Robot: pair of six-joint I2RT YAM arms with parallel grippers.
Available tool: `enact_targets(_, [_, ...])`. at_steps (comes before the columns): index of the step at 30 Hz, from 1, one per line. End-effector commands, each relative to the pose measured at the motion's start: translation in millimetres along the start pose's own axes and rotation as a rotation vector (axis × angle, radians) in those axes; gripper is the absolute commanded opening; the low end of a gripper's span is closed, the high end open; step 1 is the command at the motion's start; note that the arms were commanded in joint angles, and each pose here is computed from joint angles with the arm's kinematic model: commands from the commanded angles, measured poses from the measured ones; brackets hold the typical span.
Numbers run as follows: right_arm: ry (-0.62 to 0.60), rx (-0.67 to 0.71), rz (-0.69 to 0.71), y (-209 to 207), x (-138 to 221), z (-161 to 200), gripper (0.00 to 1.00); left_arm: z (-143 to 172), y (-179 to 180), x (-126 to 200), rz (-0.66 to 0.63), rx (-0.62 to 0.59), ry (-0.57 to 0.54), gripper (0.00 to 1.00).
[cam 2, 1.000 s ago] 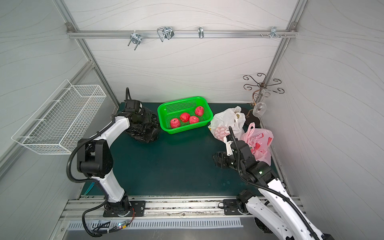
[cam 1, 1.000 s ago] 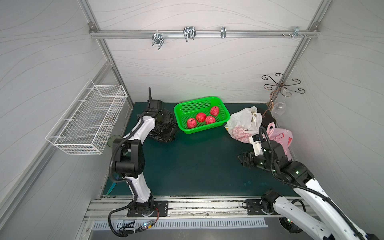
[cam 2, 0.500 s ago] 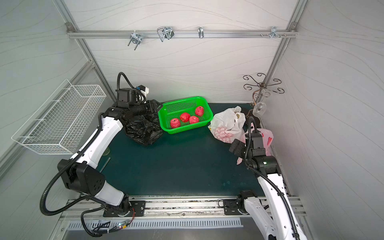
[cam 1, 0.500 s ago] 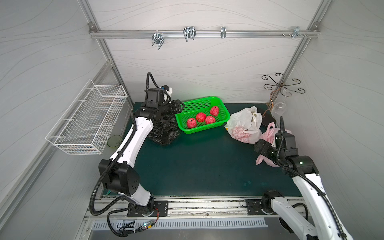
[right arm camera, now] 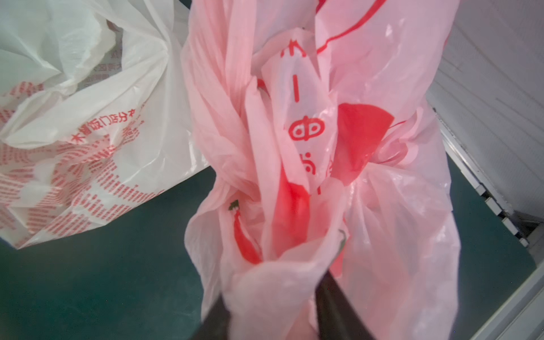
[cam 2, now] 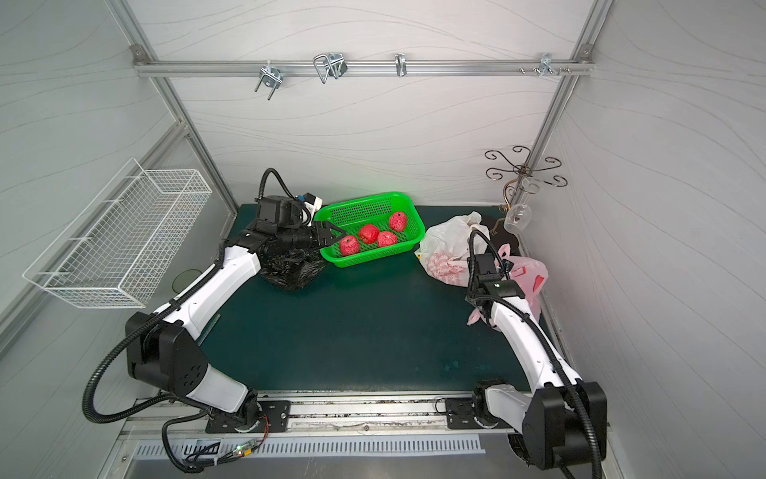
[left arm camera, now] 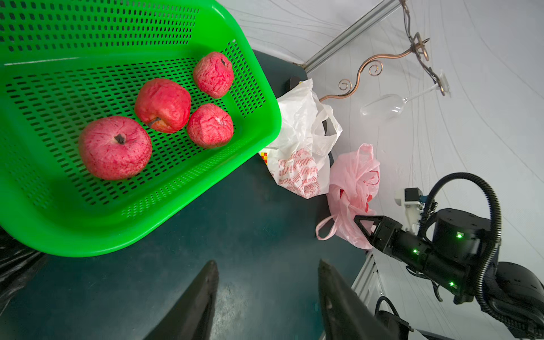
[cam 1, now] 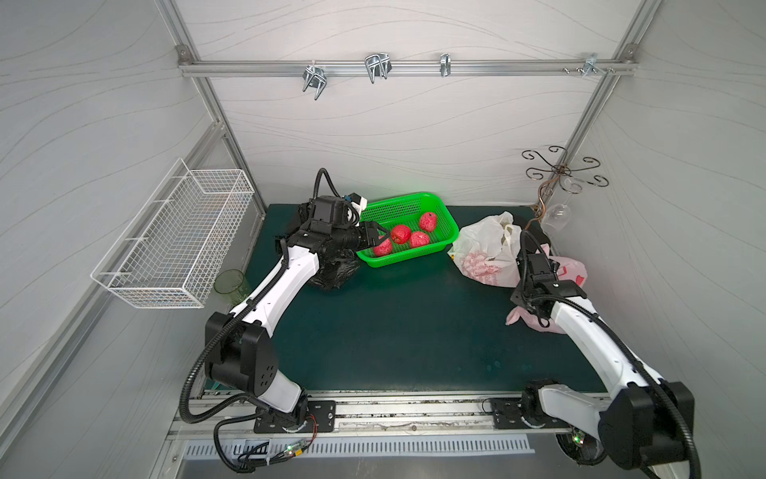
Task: Untie the knot of a plastic bag & take out the apple
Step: Move the plastic bag to the center of the board.
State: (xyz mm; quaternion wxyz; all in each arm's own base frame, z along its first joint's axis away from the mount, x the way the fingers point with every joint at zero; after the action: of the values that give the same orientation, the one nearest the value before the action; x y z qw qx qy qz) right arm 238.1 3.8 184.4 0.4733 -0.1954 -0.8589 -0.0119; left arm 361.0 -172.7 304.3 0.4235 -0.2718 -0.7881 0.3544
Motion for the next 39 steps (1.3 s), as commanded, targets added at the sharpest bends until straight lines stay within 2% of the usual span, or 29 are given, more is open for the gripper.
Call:
enact_targets(1, [-0.146, 0.015, 0.041, -2.9, 31.4, -5.2, 0.05, -10.8, -30.3, 22.7, 0.081, -0.088, -0.084, 0.57])
enact_targets(2, [-0.176, 0.036, 0.035, -2.2, 41.4, 0.2, 0.00, -10.3, -31.0, 23.8, 0.082, -0.090, -0.084, 0.57])
enact_targets(4, [-0.236, 0.059, 0.015, -3.0, 59.7, 10.8, 0.00, -10.3, -31.7, 24.4, 0.081, -0.093, -0.086, 0.57])
enact_targets(7, [-0.283, 0.100, -0.111, 1.6, 82.4, 24.1, 0.00, -10.5, -30.5, 24.4, 0.071, -0.100, -0.090, 0.56])
enact_targets(11, [-0.266, 0.194, -0.414, 29.6, 107.5, 31.9, 0.00, -10.7, -31.4, 28.0, 0.070, -0.120, -0.111, 0.56])
enact_targets(14, [-0.243, 0.339, -0.761, 68.7, 135.2, 35.3, 0.00, -11.2, -29.1, 29.8, 0.046, -0.142, -0.130, 0.56])
enact_targets(18, [-0.187, 0.520, -1.149, 111.6, 170.8, 44.8, 0.00, -12.7, -25.1, 29.1, 0.032, -0.141, -0.139, 0.56])
enact_targets(20, [-0.161, 0.629, -1.238, 129.7, 178.1, 52.4, 0.00, -12.2, -27.1, 30.6, 0.042, -0.148, -0.141, 0.56])
enact_targets(23, [-0.111, 0.809, -1.211, 147.3, 175.4, 65.1, 0.00, -12.0, -25.2, 34.2, 0.009, -0.171, -0.159, 0.56])
enact_targets(27, [-0.057, 0.903, -0.952, 144.0, 150.4, 70.7, 0.00, -7.0, -28.9, 38.0, -0.015, -0.221, -0.149, 0.57])
enact_targets(30, [-0.084, 0.816, -0.757, 121.0, 133.7, 65.5, 0.00, 11.6, -29.9, 35.2, -0.009, -0.253, -0.072, 0.58])
enact_targets(36, [-0.211, 0.565, -0.538, 61.0, 126.0, 57.5, 0.00, 43.2, -46.4, 22.6, 0.032, -0.351, 0.012, 0.61])
enact_targets(37, [-0.217, 0.538, -0.528, 54.1, 126.3, 58.3, 0.03, 42.6, -46.3, 20.9, 0.038, -0.335, 0.019, 0.61])
enact_targets(38, [-0.224, 0.520, -0.528, 48.5, 126.3, 60.3, 0.12, 41.7, -45.9, 19.4, 0.042, -0.321, 0.028, 0.60])
enact_targets(39, [-0.232, 0.501, -0.526, 43.5, 126.3, 61.3, 0.30, 41.6, -45.8, 18.8, 0.051, -0.309, 0.041, 0.60])
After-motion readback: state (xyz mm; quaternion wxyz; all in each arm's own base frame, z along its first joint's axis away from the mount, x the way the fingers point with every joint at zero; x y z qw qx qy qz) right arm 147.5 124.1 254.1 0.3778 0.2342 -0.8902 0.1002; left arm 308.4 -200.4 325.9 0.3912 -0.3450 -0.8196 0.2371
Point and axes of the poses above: each gripper's point midway between its finger pads, its own x axis back along the fingers, its own y axis along the line the jaws close on, z = x × y, the point moved 6 cm from there along x, back along the fingers, and after that the axes turned 14 degrees about x, right-handed, at the moved point
